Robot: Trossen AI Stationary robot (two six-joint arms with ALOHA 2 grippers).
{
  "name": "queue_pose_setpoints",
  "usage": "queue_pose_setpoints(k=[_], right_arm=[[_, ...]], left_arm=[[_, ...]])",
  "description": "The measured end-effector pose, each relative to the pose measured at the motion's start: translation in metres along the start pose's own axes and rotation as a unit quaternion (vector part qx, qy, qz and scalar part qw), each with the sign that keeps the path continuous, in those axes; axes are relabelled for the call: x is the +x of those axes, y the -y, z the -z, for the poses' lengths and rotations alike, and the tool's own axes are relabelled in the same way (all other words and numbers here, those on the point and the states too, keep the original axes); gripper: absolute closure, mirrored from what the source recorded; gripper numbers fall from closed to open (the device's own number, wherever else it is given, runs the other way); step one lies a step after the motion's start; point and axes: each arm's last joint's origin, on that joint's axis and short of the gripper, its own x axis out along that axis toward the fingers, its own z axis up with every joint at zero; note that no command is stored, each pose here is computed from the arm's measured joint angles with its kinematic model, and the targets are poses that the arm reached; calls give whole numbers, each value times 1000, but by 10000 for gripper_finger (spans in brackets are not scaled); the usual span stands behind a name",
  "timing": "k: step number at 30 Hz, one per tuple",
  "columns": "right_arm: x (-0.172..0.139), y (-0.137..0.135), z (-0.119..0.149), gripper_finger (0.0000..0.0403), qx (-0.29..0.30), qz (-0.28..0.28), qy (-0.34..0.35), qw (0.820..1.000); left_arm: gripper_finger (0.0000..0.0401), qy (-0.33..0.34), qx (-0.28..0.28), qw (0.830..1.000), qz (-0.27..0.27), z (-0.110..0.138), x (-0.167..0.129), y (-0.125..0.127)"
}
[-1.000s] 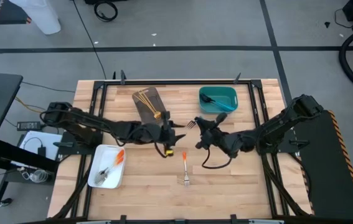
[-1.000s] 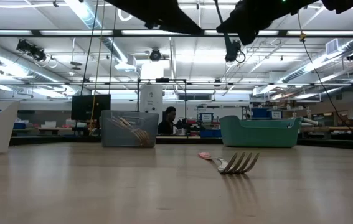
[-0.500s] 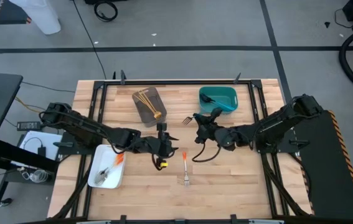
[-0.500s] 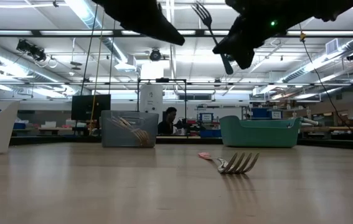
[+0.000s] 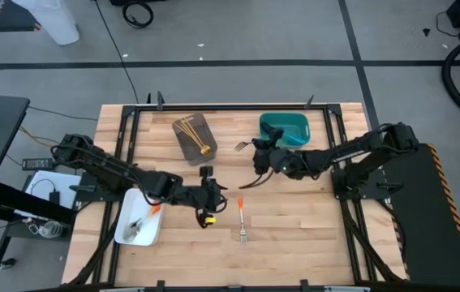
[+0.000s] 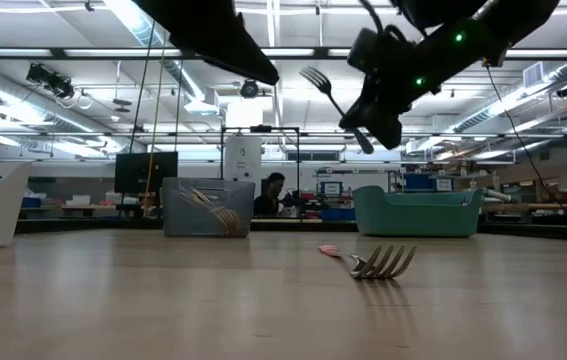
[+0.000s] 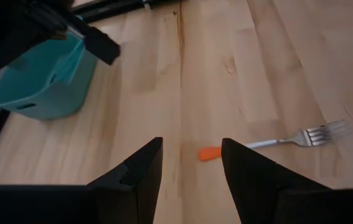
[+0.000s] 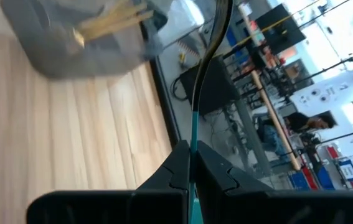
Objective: Sort silverware by color (type)
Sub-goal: Put the blue fork into the green bin
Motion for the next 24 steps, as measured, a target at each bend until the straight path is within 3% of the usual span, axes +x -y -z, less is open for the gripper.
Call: queue_pose_setpoints(k=[12, 24], right_arm=[[27, 15, 32, 386, -38, -31, -84, 995], [44, 38, 49, 386, -49, -64, -183, 980]], left_arm=[[228, -46, -63, 997, 12, 10, -6, 12], [228, -87, -65, 994, 5, 19, -7, 11]])
